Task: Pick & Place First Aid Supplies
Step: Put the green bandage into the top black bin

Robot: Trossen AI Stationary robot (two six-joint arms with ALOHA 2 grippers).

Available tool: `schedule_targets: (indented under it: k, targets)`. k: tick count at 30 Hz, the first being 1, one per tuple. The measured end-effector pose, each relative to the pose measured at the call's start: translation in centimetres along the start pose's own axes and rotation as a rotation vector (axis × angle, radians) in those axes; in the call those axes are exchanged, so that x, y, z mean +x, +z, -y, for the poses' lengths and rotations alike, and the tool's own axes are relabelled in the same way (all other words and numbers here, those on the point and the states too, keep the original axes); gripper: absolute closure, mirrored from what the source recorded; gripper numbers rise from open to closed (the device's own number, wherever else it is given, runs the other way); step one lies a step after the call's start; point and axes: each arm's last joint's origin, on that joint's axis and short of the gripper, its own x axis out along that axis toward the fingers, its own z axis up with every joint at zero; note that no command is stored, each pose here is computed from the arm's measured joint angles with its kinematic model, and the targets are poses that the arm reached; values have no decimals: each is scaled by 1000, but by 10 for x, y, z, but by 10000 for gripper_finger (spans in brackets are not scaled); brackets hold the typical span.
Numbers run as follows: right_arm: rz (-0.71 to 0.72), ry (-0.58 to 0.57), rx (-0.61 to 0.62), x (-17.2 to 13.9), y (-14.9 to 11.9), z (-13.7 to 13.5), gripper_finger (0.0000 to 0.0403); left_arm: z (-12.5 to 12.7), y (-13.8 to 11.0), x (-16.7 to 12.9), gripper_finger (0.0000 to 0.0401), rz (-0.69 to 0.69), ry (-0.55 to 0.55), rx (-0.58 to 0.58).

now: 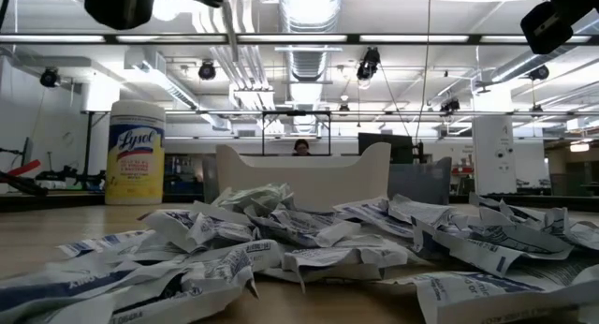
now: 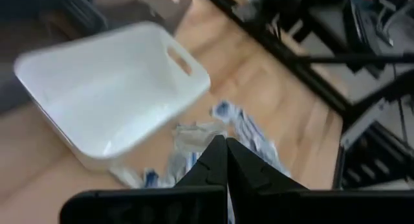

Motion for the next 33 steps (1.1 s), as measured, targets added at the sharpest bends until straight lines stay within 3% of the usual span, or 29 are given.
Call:
schedule_targets:
  k: [15, 23, 33]
  targets:
    - [0, -1, -5, 0, 0, 0, 344, -14, 46, 21, 401, 246, 120, 21]
    - [0, -1, -5, 0, 0, 0, 344, -32, 97, 44, 401, 390, 163, 101]
    - [0, -1, -5, 0, 0, 0, 344, -80, 162, 68, 401, 473, 154, 148]
